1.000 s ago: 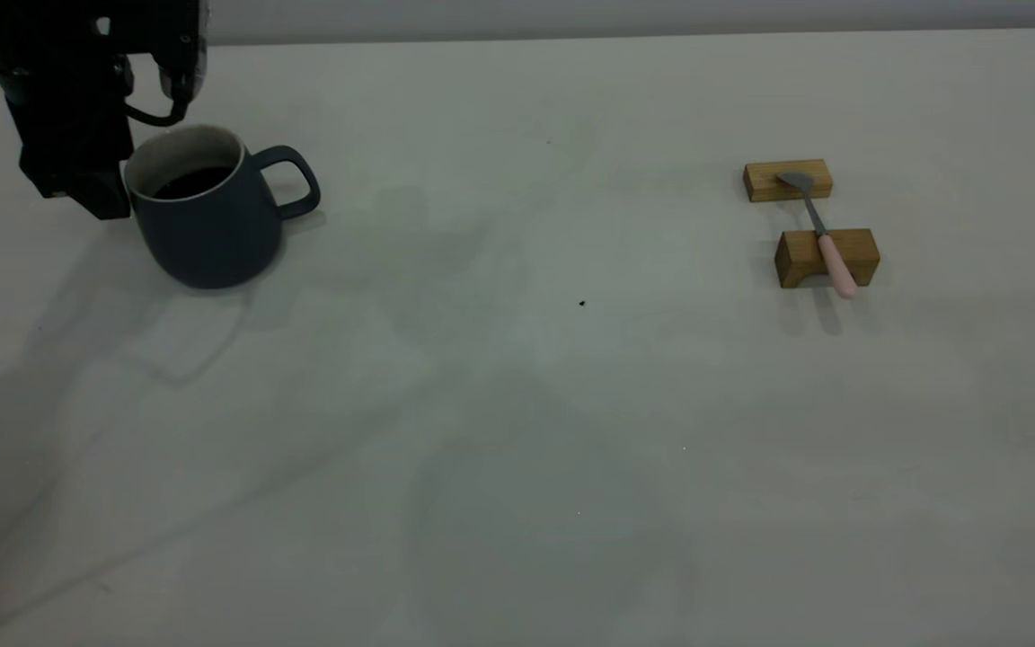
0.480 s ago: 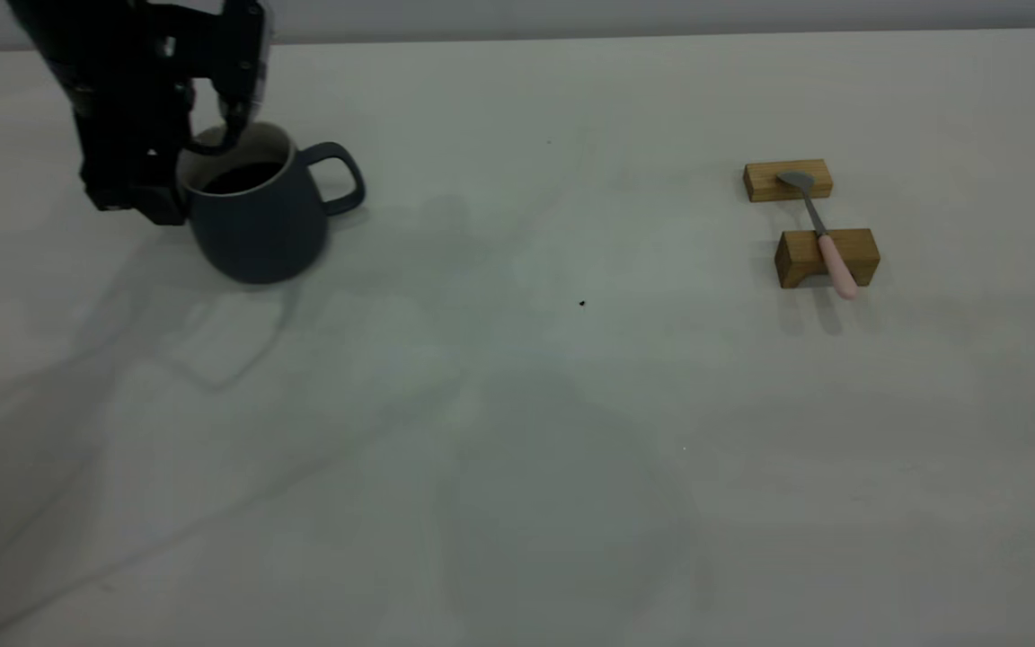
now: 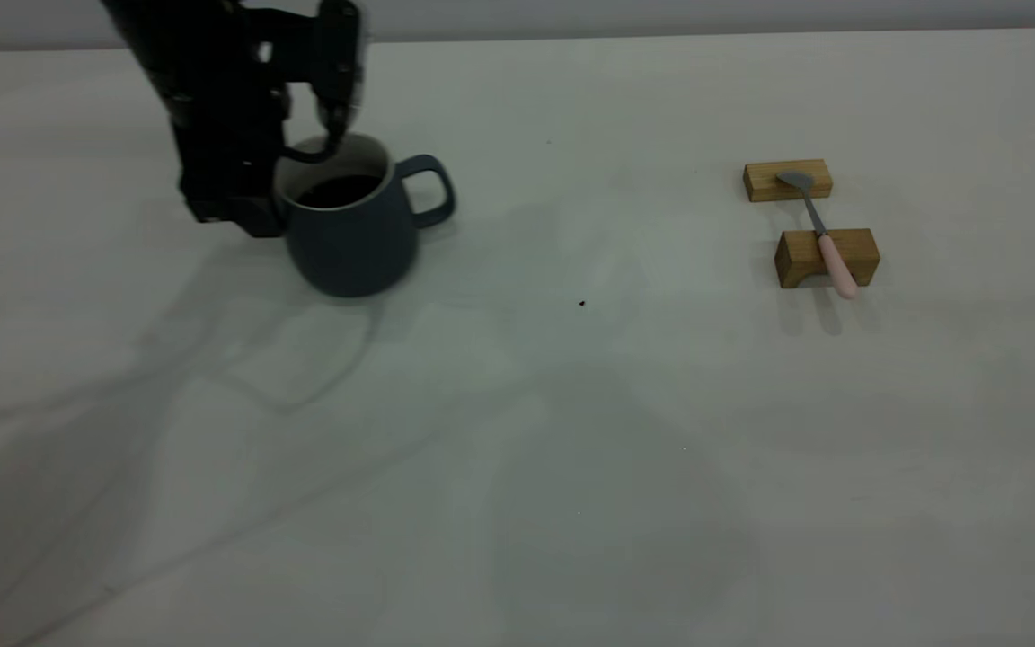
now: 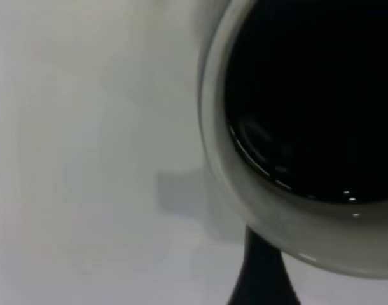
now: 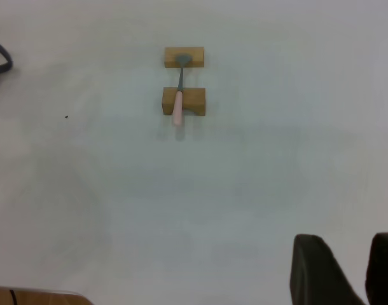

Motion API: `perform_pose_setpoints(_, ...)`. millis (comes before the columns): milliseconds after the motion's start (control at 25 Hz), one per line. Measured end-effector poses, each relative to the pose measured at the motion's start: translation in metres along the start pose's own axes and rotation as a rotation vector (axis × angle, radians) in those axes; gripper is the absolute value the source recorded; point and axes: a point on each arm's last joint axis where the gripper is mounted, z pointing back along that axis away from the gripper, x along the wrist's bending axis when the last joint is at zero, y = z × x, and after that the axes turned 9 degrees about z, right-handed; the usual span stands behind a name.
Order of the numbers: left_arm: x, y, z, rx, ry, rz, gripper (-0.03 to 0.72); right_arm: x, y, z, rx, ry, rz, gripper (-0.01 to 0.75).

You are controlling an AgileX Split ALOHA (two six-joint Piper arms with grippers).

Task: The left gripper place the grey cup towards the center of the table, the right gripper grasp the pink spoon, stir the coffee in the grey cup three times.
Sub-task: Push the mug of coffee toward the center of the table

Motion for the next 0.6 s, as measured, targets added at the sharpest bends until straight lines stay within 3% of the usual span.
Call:
perform_pose_setpoints(400,-0.021,-0.053,-0.003,-0.138,-0.04,0.023,0.594,0.0,0.0,0.0,0.0,0.0,0.0,0.237)
perform_pose_setpoints(600,-0.023,-0.059,-0.003,-0.164,-0.042,0.051,0.594,0.0,0.0,0.0,0.0,0.0,0.0,0.237)
